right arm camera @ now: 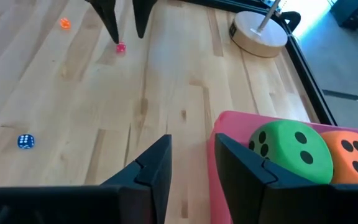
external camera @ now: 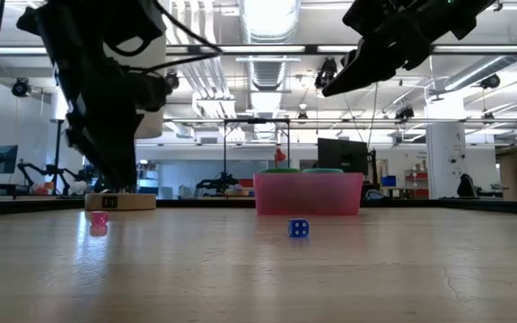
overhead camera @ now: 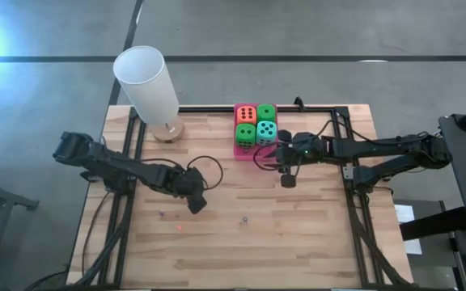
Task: Pick & Place Dice
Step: Put the small red dice into the red container
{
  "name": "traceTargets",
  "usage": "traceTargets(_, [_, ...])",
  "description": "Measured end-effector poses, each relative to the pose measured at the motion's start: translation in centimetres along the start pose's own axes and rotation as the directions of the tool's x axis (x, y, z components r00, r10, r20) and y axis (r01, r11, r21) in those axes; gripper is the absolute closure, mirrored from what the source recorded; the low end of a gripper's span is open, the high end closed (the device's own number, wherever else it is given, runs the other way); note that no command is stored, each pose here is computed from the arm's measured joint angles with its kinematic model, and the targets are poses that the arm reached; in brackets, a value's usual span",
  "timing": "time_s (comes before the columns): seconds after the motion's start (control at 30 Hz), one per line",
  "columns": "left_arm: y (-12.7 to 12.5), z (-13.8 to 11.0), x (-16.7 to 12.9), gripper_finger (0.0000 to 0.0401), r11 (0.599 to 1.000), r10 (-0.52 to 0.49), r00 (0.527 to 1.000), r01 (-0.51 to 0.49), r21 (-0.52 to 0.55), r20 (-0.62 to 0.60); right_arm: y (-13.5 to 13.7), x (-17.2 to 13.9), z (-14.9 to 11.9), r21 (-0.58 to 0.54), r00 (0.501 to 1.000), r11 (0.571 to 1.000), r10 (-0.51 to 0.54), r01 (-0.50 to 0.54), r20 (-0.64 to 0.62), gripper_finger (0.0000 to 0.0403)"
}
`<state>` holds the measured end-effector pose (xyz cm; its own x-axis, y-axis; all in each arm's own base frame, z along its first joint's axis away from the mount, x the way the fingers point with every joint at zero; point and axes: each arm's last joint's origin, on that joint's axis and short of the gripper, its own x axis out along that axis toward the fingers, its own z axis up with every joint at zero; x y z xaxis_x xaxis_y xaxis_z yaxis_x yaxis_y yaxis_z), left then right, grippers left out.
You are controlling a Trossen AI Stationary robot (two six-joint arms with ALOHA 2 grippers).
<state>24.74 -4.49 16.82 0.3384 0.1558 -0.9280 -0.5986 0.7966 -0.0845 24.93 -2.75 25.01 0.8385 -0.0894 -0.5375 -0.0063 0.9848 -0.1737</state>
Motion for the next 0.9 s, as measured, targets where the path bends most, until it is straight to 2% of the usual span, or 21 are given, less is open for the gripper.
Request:
traceTargets(0.1, [0.4, -0.6, 0.5, 0.0169, 0.998, 0.019, 1.000, -0.020, -0.056, -0.018, 0.0, 0.0, 0.0, 0.000, 1.000, 1.000, 0.000, 0.000, -0.001, 0.0280])
traceTargets(0.37, [0.6, -1.2, 1.0, 0.0159, 0.995, 0.022, 0.999, -0.026, -0.093, -0.043, 0.0, 0.1, 0.0, 0.000, 1.000, 1.000, -0.001, 0.001, -0.003, 0.0282])
traceTargets(0.67, [-0.6, -2.6, 2.6, 0.0148, 0.995, 0.028, 0.992, -0.038, -0.087, -0.121, 0.0, 0.1, -0.1, 0.001, 1.000, 1.000, -0.001, 0.001, -0.004, 0.0297])
traceTargets(0.9, [-1.0, -2.6, 3.3, 0.0139, 0.995, 0.055, 0.988, -0.066, -0.075, -0.147, 0.0, 0.1, -0.1, 0.011, 1.000, 1.000, 0.000, 0.000, -0.004, 0.0303])
